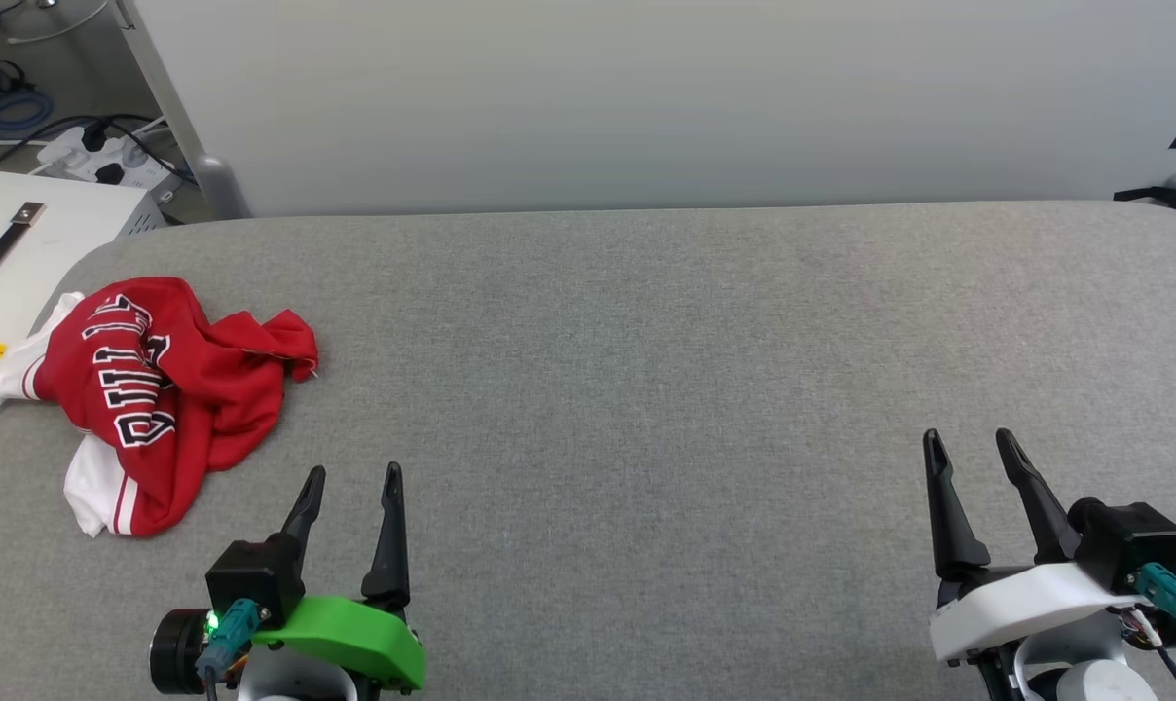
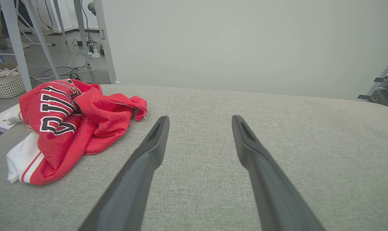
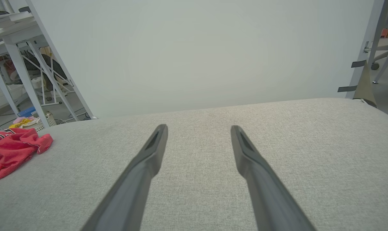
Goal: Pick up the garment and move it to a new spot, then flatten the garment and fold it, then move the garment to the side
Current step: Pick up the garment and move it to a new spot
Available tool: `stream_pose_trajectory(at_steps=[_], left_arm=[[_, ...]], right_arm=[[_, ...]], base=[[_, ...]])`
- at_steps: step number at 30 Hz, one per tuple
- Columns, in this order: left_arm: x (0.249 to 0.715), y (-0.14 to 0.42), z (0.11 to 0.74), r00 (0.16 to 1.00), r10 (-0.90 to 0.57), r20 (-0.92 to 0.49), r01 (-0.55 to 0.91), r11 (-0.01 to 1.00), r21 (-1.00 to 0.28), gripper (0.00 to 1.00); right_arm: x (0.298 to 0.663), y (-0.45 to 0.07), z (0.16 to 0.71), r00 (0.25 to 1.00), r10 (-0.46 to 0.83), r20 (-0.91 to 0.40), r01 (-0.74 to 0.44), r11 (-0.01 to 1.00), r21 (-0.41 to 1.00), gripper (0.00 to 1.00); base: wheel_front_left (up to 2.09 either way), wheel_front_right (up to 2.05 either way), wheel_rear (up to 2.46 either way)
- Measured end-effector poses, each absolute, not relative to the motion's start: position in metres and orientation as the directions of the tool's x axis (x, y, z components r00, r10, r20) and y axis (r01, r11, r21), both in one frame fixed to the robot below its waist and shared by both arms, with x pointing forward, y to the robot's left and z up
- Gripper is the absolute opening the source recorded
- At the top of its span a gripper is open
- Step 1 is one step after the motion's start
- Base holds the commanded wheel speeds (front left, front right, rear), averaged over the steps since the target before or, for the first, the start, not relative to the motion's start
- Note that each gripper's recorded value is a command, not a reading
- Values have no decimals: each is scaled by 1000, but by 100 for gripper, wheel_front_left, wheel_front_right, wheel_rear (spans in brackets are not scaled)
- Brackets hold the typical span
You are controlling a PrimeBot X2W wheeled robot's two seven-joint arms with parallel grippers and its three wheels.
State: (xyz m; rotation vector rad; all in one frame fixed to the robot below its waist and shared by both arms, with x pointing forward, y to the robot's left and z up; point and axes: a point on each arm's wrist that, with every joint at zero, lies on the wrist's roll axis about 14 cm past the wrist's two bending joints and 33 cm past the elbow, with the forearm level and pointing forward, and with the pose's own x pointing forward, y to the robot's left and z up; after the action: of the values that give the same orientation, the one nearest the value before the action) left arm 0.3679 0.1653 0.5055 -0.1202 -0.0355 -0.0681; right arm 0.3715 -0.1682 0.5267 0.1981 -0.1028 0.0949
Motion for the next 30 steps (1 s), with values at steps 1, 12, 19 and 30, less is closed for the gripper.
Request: stream_pose_trajectory(at_steps=[1,12,19,30], left_arm=[[368,166,505,997,-65,38,69,990,-121,100],[363,175,503,998,-35,47,41,990,-133,100],[351,197,503,998,36,52,-29,989,-142,100],[318,240,505,981,183,69,-170,972,-162,100]], right_arm=[[372,-168,527,990,84,112,-104,976,192,100],[377,-151,530,983,126,137,-155,962,226,100],[382,-114,527,963,229,140,-257,937,235,100],[388,-48,524,903,405,146,-430,867,251,100]], base=[[0,0,0],[0,0,0],[0,0,0],[0,0,0]])
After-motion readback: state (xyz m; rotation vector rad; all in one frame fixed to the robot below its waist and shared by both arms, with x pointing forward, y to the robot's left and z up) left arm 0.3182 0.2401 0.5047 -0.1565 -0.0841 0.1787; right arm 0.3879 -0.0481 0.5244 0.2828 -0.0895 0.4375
